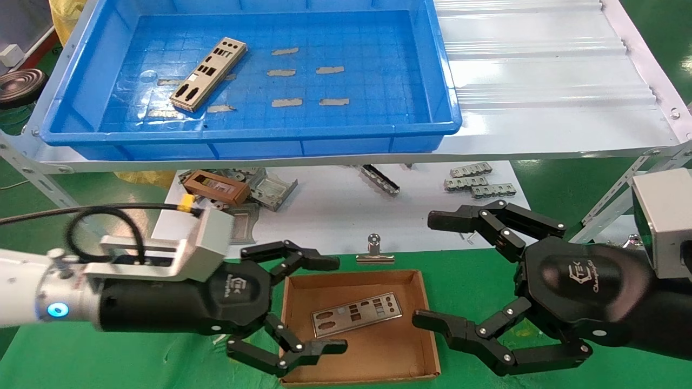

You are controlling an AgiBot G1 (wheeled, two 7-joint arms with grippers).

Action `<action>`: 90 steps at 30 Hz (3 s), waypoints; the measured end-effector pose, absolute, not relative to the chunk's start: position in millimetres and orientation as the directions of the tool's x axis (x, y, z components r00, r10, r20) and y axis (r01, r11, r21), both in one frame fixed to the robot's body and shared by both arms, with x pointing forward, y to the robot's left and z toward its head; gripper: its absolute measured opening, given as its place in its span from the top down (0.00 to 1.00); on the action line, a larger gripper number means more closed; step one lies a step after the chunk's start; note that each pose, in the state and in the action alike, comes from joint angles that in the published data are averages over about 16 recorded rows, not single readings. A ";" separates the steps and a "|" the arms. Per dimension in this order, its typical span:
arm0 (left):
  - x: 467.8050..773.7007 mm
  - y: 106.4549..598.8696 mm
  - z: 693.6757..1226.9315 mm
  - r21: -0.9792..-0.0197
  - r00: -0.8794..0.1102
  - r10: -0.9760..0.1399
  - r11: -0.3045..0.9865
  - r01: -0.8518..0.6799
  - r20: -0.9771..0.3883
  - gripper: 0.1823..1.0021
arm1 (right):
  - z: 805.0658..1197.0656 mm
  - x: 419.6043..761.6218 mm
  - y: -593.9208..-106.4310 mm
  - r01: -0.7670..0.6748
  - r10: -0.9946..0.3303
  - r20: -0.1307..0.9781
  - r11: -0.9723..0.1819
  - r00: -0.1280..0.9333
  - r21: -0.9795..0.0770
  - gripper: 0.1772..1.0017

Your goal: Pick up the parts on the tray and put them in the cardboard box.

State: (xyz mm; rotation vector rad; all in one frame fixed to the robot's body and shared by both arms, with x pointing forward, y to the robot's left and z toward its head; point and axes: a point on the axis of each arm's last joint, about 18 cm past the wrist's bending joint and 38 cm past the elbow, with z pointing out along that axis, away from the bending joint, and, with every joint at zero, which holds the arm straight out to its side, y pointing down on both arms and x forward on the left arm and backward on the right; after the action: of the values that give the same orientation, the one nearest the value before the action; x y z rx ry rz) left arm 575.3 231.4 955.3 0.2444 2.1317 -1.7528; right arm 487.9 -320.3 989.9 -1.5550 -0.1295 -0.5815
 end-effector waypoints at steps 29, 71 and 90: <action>493.4 292.1 986.3 -0.888 -0.871 -0.174 0.111 0.446 -0.459 0.00 | 989.9 487.9 -320.3 0.427 -0.268 0.434 -0.088 0.860 -0.900 0.00; 474.9 300.1 992.2 -0.878 -0.860 -0.178 0.112 0.465 -0.478 0.00 | 989.9 488.0 -320.4 0.427 -0.269 0.434 -0.087 0.860 -0.900 0.00; 475.5 300.0 992.0 -0.879 -0.860 -0.178 0.112 0.464 -0.477 0.00 | 989.9 488.0 -320.4 0.427 -0.269 0.434 -0.087 0.860 -0.900 0.00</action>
State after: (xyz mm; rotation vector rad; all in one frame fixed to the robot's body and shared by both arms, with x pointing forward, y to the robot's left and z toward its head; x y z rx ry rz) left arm 475.5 300.0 992.0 0.2772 1.9249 -1.7986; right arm 488.0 -320.4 989.9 -1.5547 -0.1289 -0.5818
